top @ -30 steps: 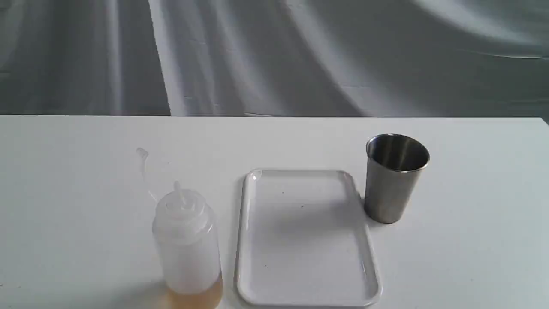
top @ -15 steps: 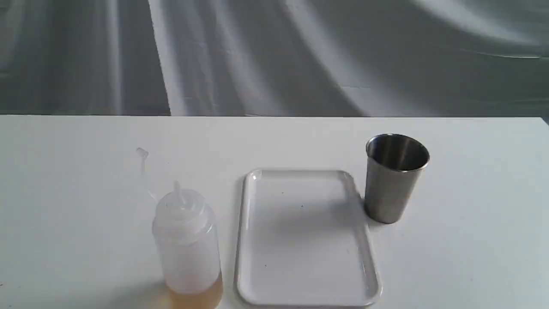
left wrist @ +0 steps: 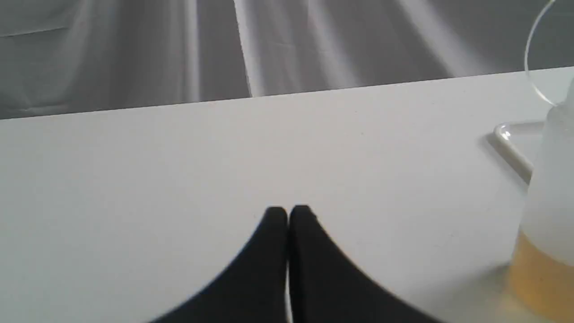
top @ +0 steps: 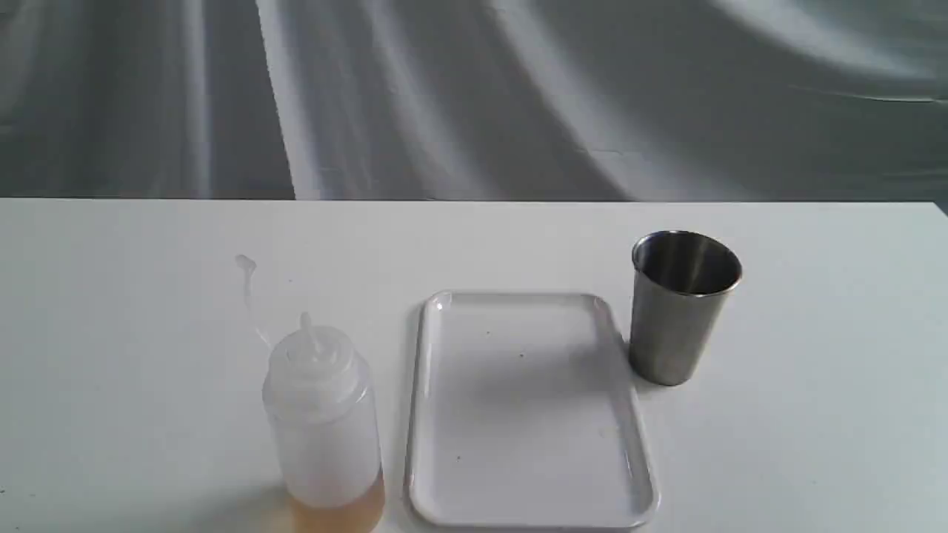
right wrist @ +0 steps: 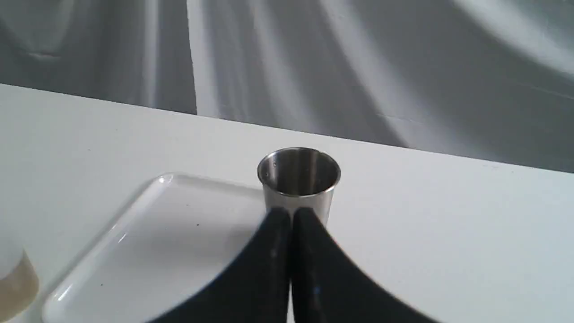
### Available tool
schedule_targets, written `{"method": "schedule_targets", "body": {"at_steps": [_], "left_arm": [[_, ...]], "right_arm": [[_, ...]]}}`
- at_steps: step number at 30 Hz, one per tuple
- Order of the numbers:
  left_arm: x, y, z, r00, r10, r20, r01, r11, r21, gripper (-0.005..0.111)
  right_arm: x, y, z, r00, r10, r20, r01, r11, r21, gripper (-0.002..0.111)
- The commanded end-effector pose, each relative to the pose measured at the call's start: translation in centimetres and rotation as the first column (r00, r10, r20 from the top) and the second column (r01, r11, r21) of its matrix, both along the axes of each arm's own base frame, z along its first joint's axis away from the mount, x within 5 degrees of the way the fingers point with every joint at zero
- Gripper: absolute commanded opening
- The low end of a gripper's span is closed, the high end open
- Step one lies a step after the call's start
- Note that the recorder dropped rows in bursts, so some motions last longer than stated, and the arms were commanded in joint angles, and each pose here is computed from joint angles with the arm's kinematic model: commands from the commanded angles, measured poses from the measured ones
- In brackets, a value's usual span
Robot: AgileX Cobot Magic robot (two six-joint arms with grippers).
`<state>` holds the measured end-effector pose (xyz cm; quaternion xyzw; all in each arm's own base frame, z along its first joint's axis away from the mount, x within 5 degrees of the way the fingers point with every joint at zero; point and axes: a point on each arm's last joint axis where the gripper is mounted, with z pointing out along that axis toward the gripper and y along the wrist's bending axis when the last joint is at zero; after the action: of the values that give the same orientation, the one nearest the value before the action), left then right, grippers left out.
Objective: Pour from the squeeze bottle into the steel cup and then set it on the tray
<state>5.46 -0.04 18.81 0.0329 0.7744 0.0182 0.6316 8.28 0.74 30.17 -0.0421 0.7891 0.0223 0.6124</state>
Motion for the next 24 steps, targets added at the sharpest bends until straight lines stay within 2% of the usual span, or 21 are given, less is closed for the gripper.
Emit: {"method": "schedule_targets", "body": {"at_steps": [1,6,12,17,24], "left_arm": [[0.0,0.0,-0.1,1.0,0.002,0.006,-0.002,1.0,-0.006,0.0],[0.0,0.0,-0.1,1.0,0.001,0.006,-0.001,1.0,-0.002,0.0],[0.0,0.0,-0.1,1.0,0.001,0.006,-0.001,1.0,-0.002,0.0],[0.0,0.0,-0.1,1.0,0.002,0.006,-0.002,1.0,-0.005,0.0],[0.0,0.0,-0.1,1.0,0.002,0.006,-0.002,1.0,-0.005,0.0]], "right_arm": [[0.5,0.0,0.0,1.0,-0.017,-0.018,0.017,1.0,0.026,0.0],[1.7,0.3,-0.1,0.999,-0.006,-0.035,0.008,0.999,0.05,0.0],[4.2,1.2,0.3,0.997,0.057,0.047,-0.059,0.998,0.027,0.0],[7.0,3.5,0.0,0.974,0.192,0.12,-0.191,0.981,-0.023,0.0],[10.5,10.2,-3.6,0.878,0.471,0.091,-0.466,0.882,-0.071,0.0]]}}
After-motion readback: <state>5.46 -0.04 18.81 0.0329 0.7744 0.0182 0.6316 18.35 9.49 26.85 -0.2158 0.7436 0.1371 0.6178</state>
